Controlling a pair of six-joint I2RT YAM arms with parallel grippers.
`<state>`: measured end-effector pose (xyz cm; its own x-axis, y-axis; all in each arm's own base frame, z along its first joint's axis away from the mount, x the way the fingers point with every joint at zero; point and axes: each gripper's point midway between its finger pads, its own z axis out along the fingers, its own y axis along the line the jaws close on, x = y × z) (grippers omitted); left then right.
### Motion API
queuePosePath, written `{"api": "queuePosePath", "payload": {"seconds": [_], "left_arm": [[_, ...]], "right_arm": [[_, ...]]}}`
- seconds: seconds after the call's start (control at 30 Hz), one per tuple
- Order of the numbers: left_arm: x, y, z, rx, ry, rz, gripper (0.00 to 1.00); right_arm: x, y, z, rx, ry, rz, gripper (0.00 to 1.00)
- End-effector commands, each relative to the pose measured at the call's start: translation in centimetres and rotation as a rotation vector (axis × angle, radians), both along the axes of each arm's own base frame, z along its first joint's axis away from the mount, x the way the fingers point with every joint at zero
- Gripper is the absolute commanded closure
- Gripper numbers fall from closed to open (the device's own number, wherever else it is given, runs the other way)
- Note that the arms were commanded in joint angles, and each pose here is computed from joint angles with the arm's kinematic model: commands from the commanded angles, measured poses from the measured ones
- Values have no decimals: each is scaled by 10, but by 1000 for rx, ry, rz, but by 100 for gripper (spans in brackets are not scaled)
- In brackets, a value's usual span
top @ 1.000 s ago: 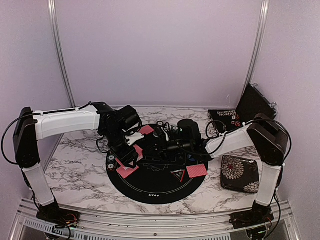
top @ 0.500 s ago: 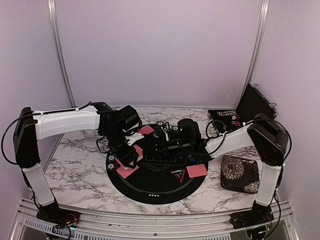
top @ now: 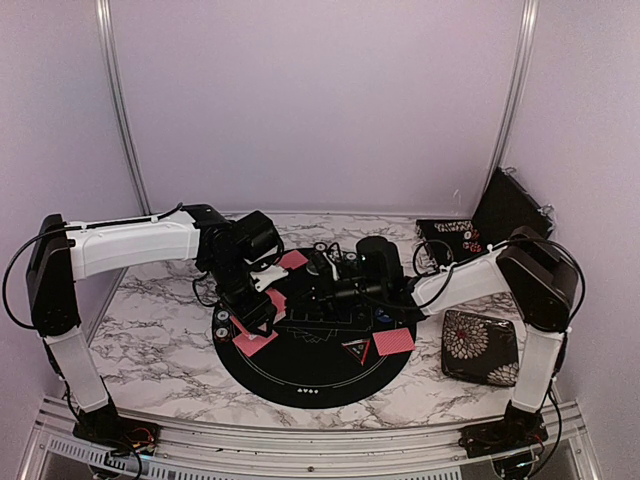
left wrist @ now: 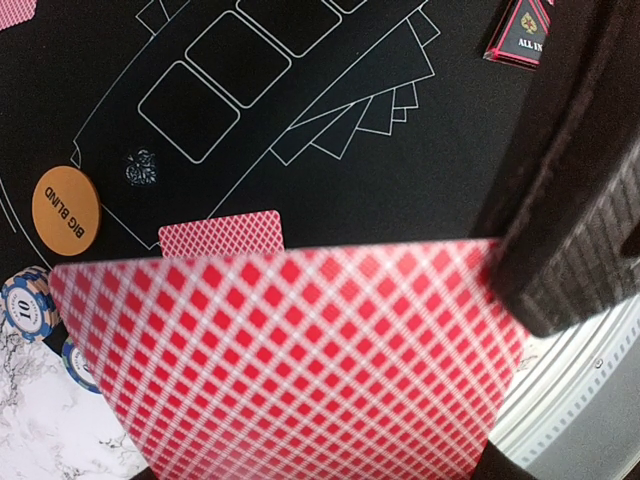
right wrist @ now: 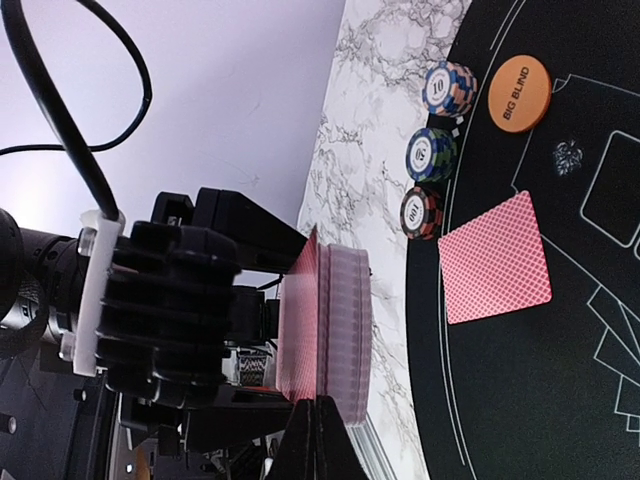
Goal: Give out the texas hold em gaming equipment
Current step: Distribute the poker card in the small blind area.
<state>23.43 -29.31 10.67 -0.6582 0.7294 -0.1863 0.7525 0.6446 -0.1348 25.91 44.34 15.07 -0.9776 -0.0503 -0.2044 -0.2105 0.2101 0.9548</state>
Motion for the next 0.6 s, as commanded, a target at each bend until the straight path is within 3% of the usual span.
{"api": "queuePosePath", "payload": {"seconds": [0.0, 0.57], "left_arm": [[-4, 2, 7, -10, -6, -12, 45], [-4, 2, 7, -13, -5, -11, 45]], "right_arm": [[6, -6, 30, 60, -45, -30, 100], [14, -30, 35, 100, 0, -83, 100]]}}
